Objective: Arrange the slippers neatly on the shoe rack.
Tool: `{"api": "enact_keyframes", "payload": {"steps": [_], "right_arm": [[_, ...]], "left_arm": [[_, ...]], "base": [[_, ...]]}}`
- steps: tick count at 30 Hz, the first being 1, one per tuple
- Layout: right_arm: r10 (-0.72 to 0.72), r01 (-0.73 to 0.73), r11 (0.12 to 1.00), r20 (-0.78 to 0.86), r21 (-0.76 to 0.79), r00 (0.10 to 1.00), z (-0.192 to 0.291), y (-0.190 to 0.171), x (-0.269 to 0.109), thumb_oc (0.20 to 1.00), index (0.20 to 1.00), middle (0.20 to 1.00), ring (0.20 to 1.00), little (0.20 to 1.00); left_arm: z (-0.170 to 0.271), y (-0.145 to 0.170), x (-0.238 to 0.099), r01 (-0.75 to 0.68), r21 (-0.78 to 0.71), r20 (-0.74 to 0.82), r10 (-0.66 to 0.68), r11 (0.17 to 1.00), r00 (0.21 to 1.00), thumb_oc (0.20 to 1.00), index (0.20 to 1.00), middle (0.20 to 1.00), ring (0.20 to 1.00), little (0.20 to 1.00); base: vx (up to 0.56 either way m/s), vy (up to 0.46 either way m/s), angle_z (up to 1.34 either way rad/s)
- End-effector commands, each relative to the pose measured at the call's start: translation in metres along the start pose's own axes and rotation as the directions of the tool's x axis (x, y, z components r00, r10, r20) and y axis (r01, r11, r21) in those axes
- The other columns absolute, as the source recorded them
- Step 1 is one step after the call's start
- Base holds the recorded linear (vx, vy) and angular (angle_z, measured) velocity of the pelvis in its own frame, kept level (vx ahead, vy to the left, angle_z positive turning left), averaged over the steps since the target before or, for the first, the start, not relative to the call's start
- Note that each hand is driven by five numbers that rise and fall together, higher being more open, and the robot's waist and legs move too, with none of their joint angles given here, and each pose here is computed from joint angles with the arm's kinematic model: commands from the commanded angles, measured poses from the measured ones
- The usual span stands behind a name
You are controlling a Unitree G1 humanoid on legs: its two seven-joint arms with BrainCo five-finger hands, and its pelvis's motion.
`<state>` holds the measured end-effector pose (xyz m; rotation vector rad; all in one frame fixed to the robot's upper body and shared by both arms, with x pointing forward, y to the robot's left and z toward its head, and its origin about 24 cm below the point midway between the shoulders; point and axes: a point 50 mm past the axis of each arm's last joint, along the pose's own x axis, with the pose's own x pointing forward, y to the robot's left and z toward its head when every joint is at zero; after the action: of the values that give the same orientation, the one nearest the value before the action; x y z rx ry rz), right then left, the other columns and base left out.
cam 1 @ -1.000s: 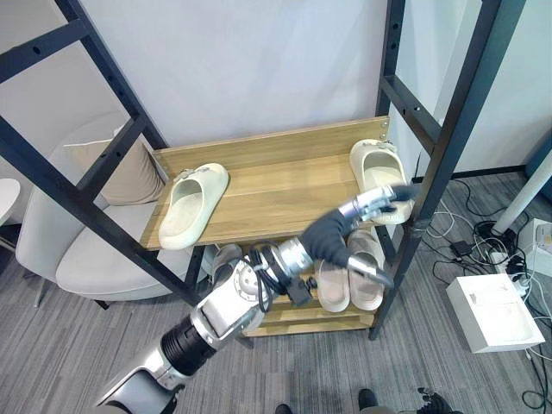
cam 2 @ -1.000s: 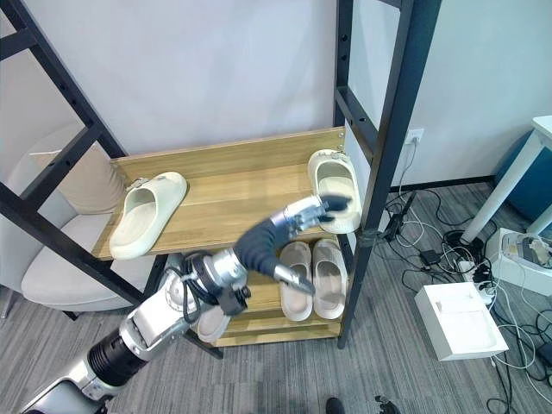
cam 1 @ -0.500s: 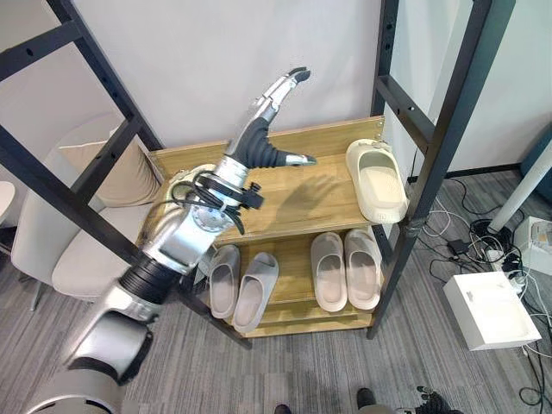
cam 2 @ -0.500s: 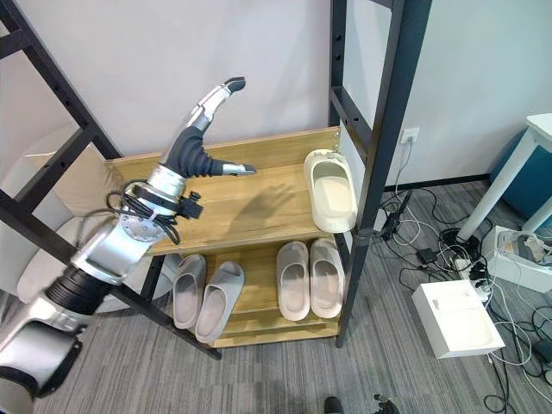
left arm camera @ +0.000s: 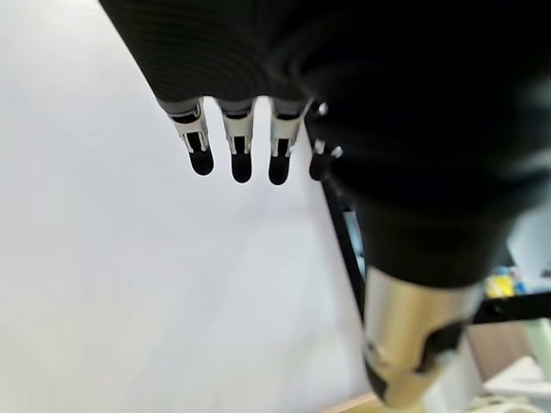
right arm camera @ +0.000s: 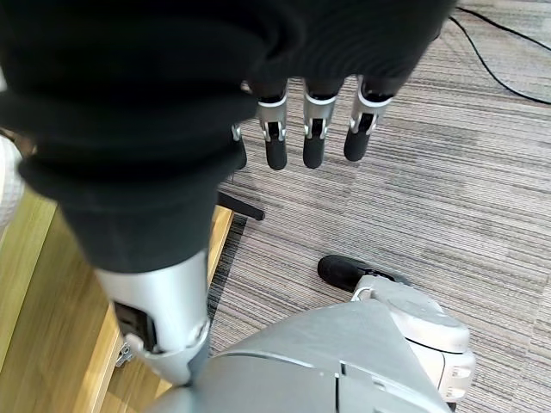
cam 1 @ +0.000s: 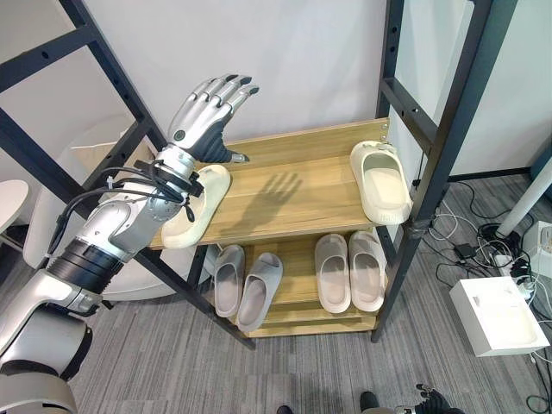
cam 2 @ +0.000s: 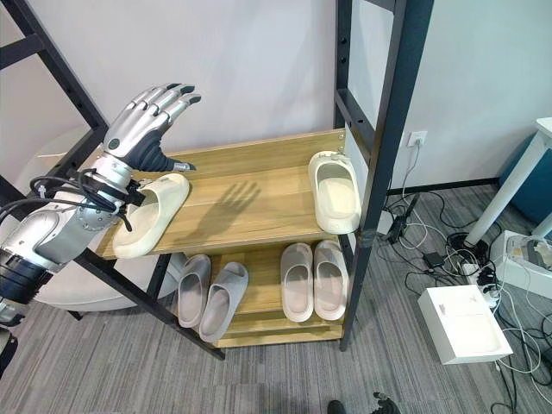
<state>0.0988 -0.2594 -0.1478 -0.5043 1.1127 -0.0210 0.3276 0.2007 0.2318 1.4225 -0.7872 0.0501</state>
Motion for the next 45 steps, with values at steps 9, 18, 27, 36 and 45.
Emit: {"api": "enact_keyframes", "payload": {"steps": [9,18,27,36,45], "right_arm": [[0.052,-0.052,0.999,0.064,-0.002,0.997,0.022,0.017,0.003,1.0,1.0,1.0,1.0,1.0],[0.027,-0.028,1.0,0.07,0.009,0.997,0.024,0.012,0.004,1.0,1.0,1.0,1.0,1.0],[0.018,-0.019,1.0,0.076,0.014,0.997,0.025,0.014,0.004,1.0,1.0,1.0,1.0,1.0],[-0.018,0.016,0.999,0.092,0.029,0.996,0.029,0.01,0.004,1.0,1.0,1.0,1.0,1.0],[-0.036,0.032,0.999,0.093,0.041,0.995,0.031,0.006,0.005,1.0,1.0,1.0,1.0,1.0]], "left_arm": [[-0.068,0.018,-0.022,0.03,0.206,-0.261,0.026,0.978,0.965,1.0,1.0,1.0,1.0,1.0],[-0.086,0.003,-0.012,0.098,0.234,-0.376,-0.003,0.967,0.927,1.0,1.0,1.0,1.0,1.0],[-0.083,-0.018,-0.006,0.112,0.2,-0.416,-0.019,0.973,0.909,1.0,1.0,1.0,1.0,1.0],[-0.092,-0.031,-0.004,0.212,0.294,-0.465,-0.054,0.932,0.884,1.0,1.0,1.0,1.0,1.0],[-0.111,-0.032,-0.011,0.369,0.348,-0.55,-0.131,0.862,0.825,1.0,1.0,1.0,1.0,1.0]], "base": [[0.0,0.003,0.03],[0.0,0.001,-0.01],[0.01,0.003,-0.03],[0.0,0.0,-0.01],[0.01,-0.001,-0.07]]}}
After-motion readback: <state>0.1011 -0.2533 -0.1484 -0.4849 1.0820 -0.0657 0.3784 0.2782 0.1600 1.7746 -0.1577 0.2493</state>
